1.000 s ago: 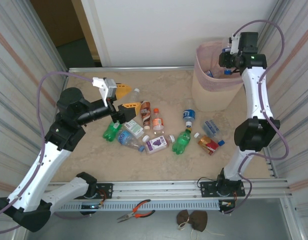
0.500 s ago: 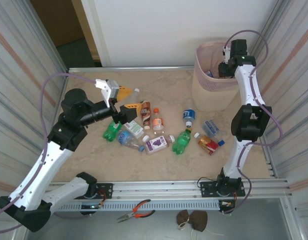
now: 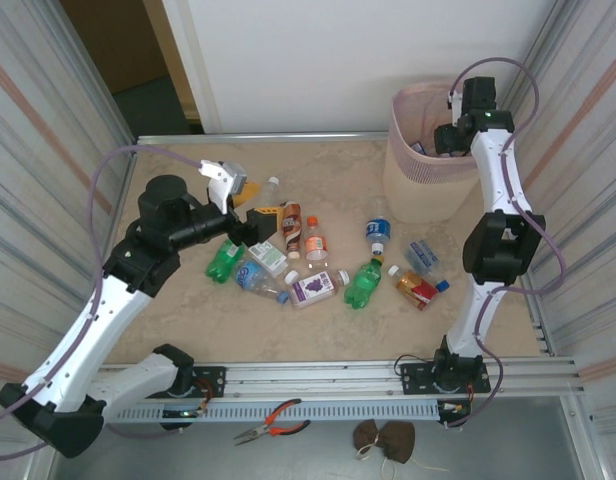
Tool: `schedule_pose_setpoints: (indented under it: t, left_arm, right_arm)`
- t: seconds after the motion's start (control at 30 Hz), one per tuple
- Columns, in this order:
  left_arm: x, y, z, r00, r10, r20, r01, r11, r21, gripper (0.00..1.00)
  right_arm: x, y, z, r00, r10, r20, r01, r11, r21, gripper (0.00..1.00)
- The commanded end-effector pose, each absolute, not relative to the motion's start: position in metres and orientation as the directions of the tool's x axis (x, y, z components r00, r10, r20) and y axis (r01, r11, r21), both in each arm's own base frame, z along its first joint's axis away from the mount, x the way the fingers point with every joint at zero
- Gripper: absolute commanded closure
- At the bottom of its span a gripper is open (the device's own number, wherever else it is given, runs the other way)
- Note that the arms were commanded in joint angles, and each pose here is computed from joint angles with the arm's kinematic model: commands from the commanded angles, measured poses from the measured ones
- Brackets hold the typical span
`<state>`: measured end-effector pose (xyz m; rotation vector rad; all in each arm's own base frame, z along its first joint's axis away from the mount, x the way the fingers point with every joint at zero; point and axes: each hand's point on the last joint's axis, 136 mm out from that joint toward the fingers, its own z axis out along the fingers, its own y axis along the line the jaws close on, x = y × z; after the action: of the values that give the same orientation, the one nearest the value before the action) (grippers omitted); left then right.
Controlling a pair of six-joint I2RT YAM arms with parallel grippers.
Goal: Put the plastic bottles in the bin
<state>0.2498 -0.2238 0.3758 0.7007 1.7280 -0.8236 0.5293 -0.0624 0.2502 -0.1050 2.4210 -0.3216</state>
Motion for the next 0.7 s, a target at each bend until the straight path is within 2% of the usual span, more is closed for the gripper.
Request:
schedule_pose_setpoints:
  t: [0.0, 0.27, 0.43, 0.67]
  left_arm:
    - [0.260, -0.215, 0.362, -0.314, 0.119, -0.942, 0.734, 0.660, -0.161, 0.14]
    - [0.284, -0.193, 0.316, -0.455, 0.211, -0.865, 0.612, 0.779, -0.132, 0.15]
    - [0.299, -0.168, 0.279, -0.577, 0.229, -0.784, 0.508, 0.852, -0.125, 0.19]
    - [0.316, -0.125, 0.220, -0.743, 0.135, -0.655, 0.332, 0.925, -0.186, 0.21]
  right_arm:
    - [0.512, -0.055, 0.315, -0.674, -0.146, -0.724, 0.041, 0.971, -0.234, 0.25]
    - [0.487, -0.033, 0.376, -0.565, -0.096, -0.820, 0.013, 0.992, -0.126, 0.24]
    - [0.466, -0.018, 0.415, -0.481, -0.019, -0.876, -0.039, 0.999, 0.000, 0.22]
    - [0.431, -0.004, 0.437, -0.417, 0.038, -0.908, -0.081, 0.994, 0.078, 0.22]
